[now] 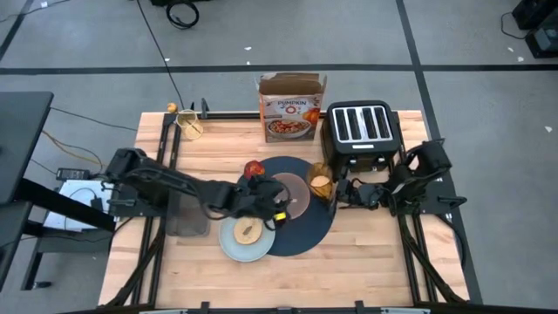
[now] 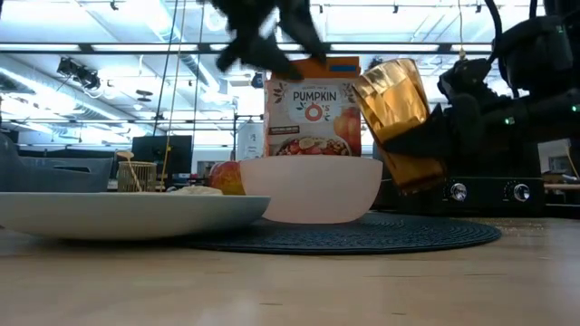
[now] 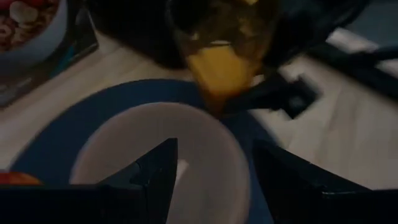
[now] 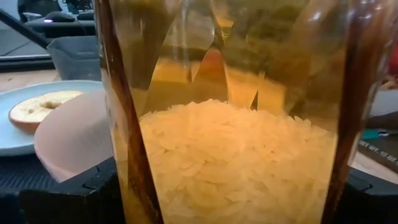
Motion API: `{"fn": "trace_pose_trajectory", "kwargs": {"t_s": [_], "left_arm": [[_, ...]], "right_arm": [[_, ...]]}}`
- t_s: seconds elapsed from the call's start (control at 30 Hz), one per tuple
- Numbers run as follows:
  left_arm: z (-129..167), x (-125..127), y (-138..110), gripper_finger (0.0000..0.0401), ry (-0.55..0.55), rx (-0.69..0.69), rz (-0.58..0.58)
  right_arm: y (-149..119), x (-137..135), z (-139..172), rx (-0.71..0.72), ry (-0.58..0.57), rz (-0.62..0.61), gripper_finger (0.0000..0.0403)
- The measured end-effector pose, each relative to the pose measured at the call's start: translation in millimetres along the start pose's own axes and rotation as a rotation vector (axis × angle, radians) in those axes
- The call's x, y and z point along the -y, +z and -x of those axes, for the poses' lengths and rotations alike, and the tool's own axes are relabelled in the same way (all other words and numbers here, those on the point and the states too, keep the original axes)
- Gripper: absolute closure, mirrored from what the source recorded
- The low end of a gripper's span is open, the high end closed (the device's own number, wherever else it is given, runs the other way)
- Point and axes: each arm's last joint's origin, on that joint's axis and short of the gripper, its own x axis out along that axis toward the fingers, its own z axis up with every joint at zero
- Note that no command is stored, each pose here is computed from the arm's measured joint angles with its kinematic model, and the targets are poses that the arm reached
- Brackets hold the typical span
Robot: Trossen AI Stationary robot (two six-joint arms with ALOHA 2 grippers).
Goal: Arrange a breakfast setting
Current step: Put the brown cup with rice on the dark blue tablemat to the to right of the orange bowl
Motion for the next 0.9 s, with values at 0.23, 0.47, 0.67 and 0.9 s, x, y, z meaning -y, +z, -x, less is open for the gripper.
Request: {"fn": "trace_pose_trajectory", "kwargs": {"t_s": [0.23,0.47,0.67,0.9], "left_arm": [[-46.3,-30.9,-3.6,0.0188,-0.029,-0.057,-0.148],[-76.0,-41.2,1.5,0.0188,-0.099,-0.014,-0.301],[-83.2,-52.0,14.3,0.0187,-0.258,-0.021,-0.324],[-89.5,-65.0,22.6,0.0139,-0.356,-0.035,-0.345]], "right_arm": [[-4.1,-2.5,1.3,-0.001,0.087,0.008,0.0059],[-4.8,8.1,13.5,-0.016,0.111,0.039,0.0059],[-7.4,12.8,14.8,-0.031,0.214,0.132,0.0059],[-7.3,21.2,14.1,-0.034,0.261,0.14,0.0059]]}}
